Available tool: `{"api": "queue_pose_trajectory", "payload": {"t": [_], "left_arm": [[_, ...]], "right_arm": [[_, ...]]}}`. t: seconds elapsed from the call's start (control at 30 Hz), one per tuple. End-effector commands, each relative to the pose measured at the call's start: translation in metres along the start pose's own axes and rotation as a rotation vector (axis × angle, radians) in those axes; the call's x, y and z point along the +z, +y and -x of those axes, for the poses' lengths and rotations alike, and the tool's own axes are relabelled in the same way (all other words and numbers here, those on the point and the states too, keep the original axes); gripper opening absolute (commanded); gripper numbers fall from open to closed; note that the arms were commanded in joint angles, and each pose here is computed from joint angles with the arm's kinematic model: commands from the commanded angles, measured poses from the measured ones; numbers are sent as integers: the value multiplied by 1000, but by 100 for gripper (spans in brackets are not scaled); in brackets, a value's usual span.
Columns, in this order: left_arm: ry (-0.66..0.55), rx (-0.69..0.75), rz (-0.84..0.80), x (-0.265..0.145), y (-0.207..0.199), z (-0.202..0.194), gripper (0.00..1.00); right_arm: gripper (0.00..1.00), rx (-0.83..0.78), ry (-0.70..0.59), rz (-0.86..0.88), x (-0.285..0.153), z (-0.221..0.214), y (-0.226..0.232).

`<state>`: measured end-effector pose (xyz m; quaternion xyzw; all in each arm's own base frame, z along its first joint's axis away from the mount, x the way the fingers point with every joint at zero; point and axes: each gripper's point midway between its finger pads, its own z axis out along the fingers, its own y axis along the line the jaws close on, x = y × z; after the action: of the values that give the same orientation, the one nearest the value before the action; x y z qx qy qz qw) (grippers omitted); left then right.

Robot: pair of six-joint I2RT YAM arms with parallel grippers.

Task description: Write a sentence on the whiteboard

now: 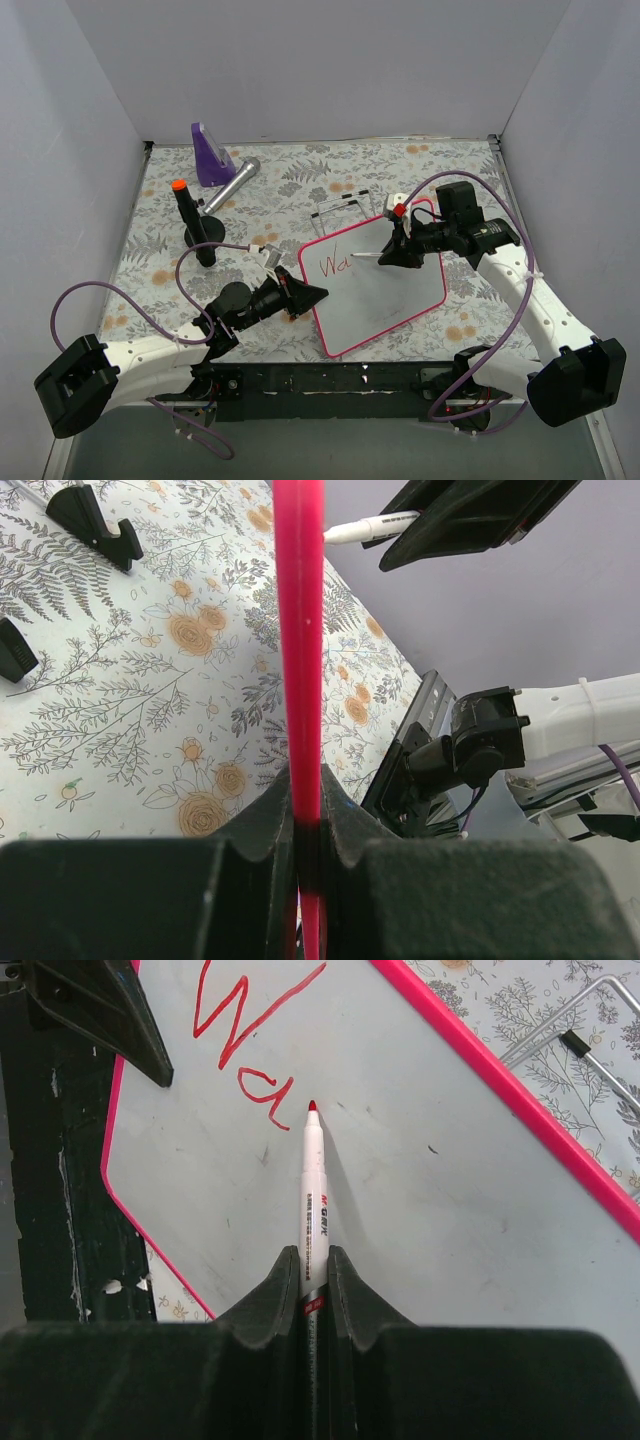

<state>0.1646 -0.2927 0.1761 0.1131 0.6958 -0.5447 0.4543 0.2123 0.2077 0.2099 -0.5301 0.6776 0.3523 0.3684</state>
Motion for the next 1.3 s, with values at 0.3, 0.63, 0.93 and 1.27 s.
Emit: {"api": "queue_pose_trajectory", "payload": {"t": [0.3,0.63,0.93,1.27], "left_arm": [[-84,41,-78,-2,-21,23,0],[-85,40,-82,-2,-22,22,0],[-81,36,-81,-1,-21,21,0],[-79,36,-81,-1,-21,21,0]], "right_arm": [[1,-6,24,4,2,-18,5],[1,-8,13,15,1,-14,7],[1,-14,-11,7,2,4,-6],[1,-8,-67,-4,-10,17,-11]]}}
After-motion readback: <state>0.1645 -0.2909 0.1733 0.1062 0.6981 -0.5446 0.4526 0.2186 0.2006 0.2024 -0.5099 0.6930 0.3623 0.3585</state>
